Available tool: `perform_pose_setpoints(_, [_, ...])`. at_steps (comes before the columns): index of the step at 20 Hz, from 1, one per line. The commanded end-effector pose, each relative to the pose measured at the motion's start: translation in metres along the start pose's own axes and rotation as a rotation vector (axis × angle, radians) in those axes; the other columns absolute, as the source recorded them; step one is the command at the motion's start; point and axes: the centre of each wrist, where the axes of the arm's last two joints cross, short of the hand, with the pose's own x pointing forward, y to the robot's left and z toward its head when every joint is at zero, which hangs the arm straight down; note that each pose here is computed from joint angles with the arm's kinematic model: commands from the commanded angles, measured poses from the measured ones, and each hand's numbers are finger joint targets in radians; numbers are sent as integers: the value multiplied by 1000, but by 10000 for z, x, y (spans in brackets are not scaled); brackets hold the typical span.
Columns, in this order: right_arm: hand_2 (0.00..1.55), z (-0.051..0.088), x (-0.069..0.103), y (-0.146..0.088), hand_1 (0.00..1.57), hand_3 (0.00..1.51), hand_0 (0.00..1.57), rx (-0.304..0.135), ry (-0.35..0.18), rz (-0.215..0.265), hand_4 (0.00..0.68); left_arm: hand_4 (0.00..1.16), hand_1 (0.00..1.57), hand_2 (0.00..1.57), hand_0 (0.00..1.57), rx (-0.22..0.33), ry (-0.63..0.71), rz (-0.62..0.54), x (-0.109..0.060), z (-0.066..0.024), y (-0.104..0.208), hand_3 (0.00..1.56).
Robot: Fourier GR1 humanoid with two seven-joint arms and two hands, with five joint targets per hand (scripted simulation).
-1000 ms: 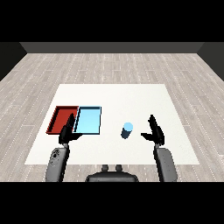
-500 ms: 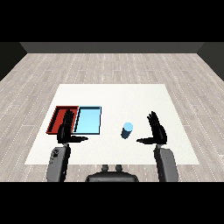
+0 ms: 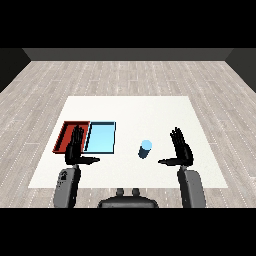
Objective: Pick the blue can and put it in the blue box
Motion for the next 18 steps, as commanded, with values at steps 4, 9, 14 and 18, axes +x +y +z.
perform_pose_setpoints(4, [0,-116,-34,146,0,0,0,34,12,-29,0,0,0,0,0,6,-21,-12,49,43,-1,0])
perform_pose_setpoints(9, [0,-180,-57,229,0,0,0,4,28,-80,0,0,0,0,0,19,-25,15,-151,-90,56,0])
perform_pose_setpoints(14, [0,-248,-418,397,0,0,0,-9,56,-134,0,0,0,0,0,11,-4,3,-48,-65,-18,0])
perform_pose_setpoints(18, [0,-184,-462,382,0,0,0,-17,77,-154,0,0,0,0,0,44,-25,7,11,-51,136,0])
